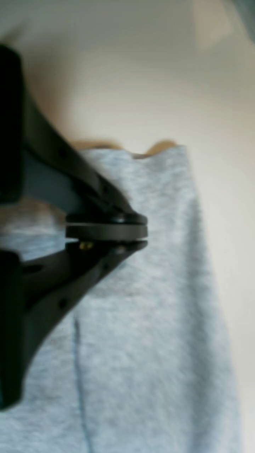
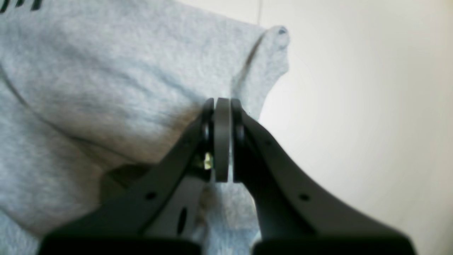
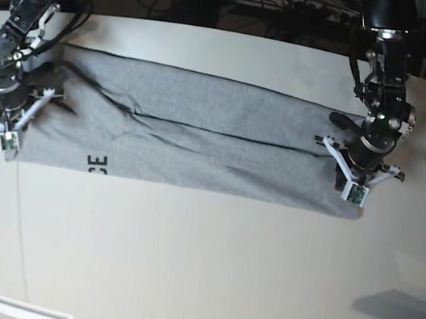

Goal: Fold the T-shirt properly
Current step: 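Hold the long edge with both grippers and drag it to smooth the shirt, then open both grippers and raise them to the shirt's two ends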

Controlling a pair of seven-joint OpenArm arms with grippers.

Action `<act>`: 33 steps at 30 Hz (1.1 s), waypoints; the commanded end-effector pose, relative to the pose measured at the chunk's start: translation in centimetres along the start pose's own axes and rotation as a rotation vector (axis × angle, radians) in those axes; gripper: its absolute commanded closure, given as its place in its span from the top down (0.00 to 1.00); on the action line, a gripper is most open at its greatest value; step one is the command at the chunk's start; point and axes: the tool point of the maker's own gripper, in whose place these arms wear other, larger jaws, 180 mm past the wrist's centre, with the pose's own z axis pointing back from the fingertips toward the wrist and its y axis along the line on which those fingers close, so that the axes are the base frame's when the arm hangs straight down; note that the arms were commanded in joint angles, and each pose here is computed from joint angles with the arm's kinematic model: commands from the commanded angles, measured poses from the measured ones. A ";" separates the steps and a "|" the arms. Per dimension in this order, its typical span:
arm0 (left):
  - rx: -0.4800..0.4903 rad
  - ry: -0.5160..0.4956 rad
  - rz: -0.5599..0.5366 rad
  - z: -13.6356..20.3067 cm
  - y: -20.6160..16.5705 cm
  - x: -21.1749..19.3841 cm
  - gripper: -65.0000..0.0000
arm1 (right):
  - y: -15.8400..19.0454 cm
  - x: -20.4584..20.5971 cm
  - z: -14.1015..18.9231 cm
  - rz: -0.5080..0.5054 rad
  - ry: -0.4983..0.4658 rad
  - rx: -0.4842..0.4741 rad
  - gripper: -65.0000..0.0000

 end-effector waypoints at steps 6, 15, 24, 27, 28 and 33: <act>0.145 -0.124 0.028 3.0 5.2 3.7 0.00 | -3.3 4.7 3.0 0.026 -0.136 -0.124 0.02; 0.220 0.033 0.193 8.2 13.1 -1.7 0.06 | -3.9 0.2 4.9 -0.002 -0.060 -0.163 0.02; 0.162 0.011 0.218 8.7 13.8 -1.1 0.36 | -4.3 -2.7 5.6 -0.070 -0.004 -0.190 0.02; 0.143 0.030 0.271 7.5 13.8 -2.1 0.45 | -4.3 -4.0 5.9 -0.073 0.025 -0.192 0.03; 0.135 0.042 0.292 7.0 13.8 -2.6 0.47 | -4.3 -4.3 6.0 -0.072 0.031 -0.193 0.03; 0.096 0.089 0.373 5.2 13.4 -4.7 0.47 | -3.9 -5.5 6.4 -0.058 0.047 -0.183 0.03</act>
